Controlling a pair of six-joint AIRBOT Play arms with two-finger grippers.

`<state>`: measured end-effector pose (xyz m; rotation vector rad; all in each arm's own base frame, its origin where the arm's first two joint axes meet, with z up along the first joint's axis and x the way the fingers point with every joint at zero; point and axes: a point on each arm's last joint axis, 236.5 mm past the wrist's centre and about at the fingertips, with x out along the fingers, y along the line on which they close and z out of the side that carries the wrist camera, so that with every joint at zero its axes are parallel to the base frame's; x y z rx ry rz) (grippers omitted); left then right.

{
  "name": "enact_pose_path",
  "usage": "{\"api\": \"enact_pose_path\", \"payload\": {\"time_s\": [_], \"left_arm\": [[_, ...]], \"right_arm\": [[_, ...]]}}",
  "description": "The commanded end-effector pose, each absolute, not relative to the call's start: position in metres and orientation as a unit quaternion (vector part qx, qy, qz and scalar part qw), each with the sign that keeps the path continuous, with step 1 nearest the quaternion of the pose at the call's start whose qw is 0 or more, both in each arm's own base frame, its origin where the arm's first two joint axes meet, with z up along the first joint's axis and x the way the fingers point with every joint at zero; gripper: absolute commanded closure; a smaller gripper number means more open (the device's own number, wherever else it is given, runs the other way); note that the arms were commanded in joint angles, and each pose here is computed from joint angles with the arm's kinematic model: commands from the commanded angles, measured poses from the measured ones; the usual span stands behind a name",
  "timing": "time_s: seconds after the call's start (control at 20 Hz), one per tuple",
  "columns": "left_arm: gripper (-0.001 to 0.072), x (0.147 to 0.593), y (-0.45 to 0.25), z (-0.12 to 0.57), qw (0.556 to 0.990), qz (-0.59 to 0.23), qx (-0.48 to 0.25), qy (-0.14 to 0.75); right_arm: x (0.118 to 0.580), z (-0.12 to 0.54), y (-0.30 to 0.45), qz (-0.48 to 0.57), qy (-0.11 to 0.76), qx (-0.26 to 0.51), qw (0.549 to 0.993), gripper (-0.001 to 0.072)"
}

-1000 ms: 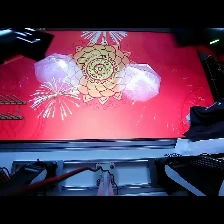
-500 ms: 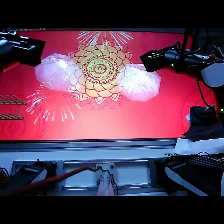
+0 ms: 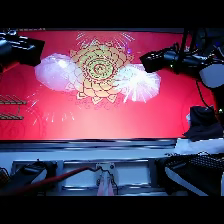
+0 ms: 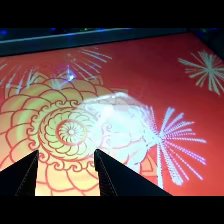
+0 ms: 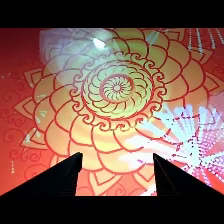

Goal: Fold the clothes and pants, and hang the long-sleeved shirts on hangers.

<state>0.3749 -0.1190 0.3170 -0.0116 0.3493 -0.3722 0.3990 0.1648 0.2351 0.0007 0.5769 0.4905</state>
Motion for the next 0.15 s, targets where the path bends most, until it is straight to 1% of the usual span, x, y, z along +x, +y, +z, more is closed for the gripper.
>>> {"api": "enact_pose_path", "payload": {"time_s": [0.0, 0.1], "left_arm": [[0.0362, 0.3748, -0.1184, 0.3170, 0.968, -0.183, -0.005, 0.173], [0.0361, 0.3748, -0.1184, 0.3170, 0.968, -0.183, -0.005, 0.173]], "right_arm": [[0.3988, 0.2350, 0.1652, 0.240, 0.282, 0.000, 0.929, 0.0193], [0.3988, 0.2350, 0.1652, 0.240, 0.282, 0.000, 0.929, 0.0193]]}}
